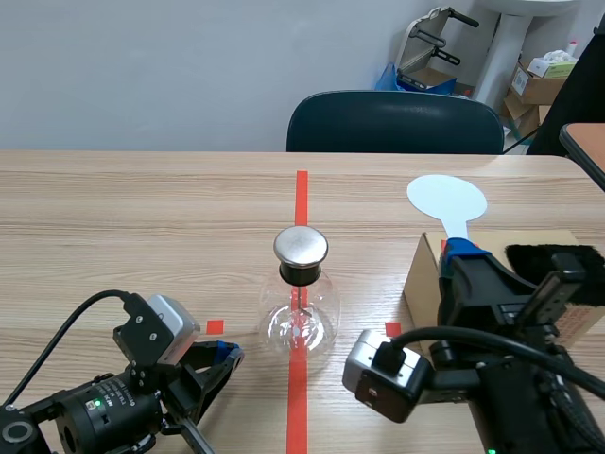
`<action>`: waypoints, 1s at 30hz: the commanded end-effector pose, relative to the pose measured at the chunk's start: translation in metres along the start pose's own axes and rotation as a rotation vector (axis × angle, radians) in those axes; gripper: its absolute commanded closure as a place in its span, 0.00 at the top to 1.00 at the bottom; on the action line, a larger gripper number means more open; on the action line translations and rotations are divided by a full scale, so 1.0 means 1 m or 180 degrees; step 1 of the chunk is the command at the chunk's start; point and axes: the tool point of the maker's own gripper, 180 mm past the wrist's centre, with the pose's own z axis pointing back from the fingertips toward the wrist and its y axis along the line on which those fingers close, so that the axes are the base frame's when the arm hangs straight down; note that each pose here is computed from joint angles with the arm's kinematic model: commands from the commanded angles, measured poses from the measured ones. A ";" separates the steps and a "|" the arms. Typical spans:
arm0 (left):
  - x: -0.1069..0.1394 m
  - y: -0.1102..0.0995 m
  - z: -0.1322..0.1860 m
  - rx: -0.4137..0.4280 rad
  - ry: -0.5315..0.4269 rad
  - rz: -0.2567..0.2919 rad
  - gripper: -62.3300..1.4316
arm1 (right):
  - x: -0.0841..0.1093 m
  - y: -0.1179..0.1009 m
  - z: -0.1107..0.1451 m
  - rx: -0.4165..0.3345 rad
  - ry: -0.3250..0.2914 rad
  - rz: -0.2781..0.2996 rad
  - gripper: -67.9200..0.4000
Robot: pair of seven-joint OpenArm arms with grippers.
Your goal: Do the electroscope experiment
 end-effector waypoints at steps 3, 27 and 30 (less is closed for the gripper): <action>0.013 0.000 -0.004 -0.0016 -0.0143 0.0005 0.10 | -0.008 -0.014 0.010 -0.0123 -0.0033 0.0030 0.03; 0.102 -0.054 0.083 -0.0820 -0.0894 -0.0074 0.66 | -0.049 0.033 0.026 0.0109 -0.0182 0.0003 0.03; 0.102 -0.061 0.084 -0.0874 -0.0866 -0.0001 0.66 | -0.051 0.042 0.024 0.0160 -0.0172 0.0006 0.03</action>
